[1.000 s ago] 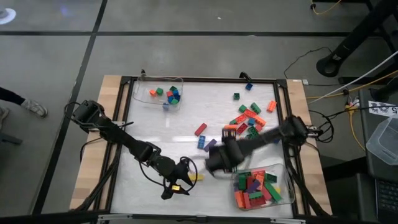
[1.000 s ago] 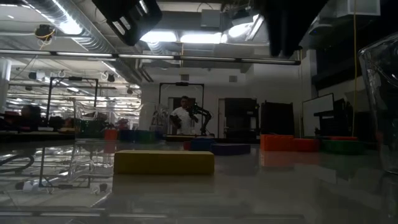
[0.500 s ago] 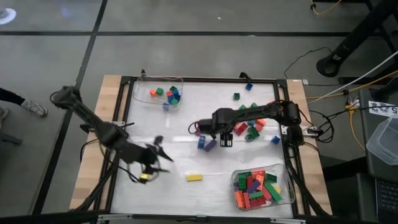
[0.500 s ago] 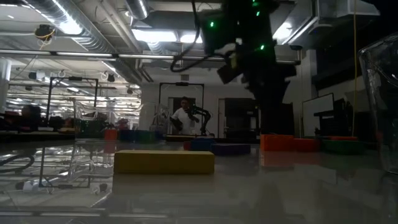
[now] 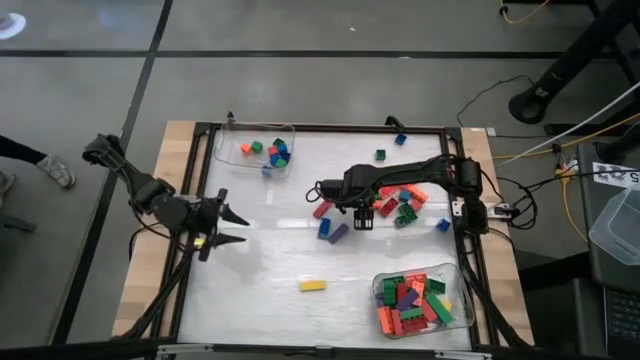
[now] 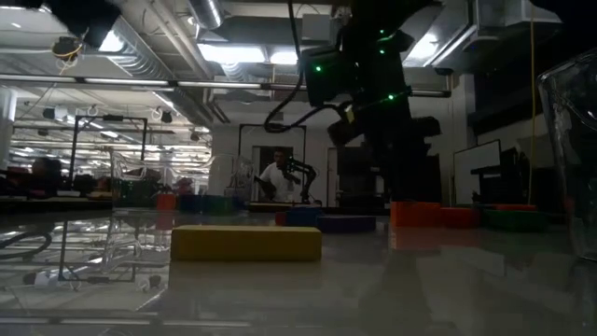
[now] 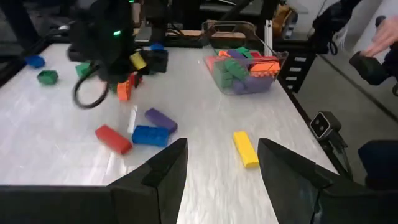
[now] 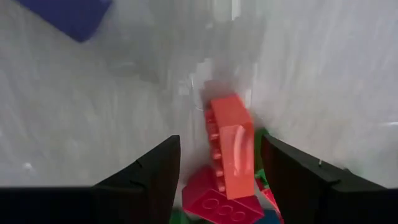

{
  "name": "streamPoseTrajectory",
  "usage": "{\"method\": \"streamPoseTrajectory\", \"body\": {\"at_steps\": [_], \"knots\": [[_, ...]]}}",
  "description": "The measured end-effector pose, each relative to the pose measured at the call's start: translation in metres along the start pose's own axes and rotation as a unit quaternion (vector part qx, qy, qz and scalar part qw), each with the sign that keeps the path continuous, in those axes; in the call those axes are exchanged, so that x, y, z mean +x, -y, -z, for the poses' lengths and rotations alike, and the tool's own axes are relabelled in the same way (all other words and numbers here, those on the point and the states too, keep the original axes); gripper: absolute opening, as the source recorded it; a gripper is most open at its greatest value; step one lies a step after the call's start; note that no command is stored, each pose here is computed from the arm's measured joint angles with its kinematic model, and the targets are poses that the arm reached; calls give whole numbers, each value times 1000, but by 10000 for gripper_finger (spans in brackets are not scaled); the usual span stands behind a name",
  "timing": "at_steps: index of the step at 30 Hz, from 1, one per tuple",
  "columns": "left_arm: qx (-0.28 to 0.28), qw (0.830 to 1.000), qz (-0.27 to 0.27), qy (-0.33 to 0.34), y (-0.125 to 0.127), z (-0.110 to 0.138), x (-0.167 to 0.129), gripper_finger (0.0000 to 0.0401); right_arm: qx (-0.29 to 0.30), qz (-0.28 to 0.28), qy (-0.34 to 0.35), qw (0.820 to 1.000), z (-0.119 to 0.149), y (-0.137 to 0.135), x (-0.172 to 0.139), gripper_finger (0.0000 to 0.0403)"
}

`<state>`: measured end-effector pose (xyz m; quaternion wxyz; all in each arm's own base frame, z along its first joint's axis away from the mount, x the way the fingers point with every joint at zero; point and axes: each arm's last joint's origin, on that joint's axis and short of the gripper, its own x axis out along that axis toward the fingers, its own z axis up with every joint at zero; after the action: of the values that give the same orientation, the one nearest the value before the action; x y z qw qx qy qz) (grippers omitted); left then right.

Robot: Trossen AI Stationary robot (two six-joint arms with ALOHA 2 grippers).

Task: Sort blocks by size
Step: Put the rectangular orange game piece into the bottom transparent bin

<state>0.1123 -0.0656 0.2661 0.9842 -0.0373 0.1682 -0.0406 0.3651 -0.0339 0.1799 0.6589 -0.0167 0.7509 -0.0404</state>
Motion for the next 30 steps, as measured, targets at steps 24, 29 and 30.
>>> {"method": "streamPoseTrajectory", "body": {"at_steps": [24, 29, 30], "knots": [[-67, 998, -21, -8, -18, 86, 14, 184, -6, -61, 7, 998, 1, -5, 10, 86], [-67, 997, -21, -8, -18, 86, 14, 184, -7, -85, 19, 996, -5, -3, -27, 86], [-69, 997, -22, -7, -18, 86, 14, 184, -6, -98, 22, 995, -6, -3, -37, 86]]}}
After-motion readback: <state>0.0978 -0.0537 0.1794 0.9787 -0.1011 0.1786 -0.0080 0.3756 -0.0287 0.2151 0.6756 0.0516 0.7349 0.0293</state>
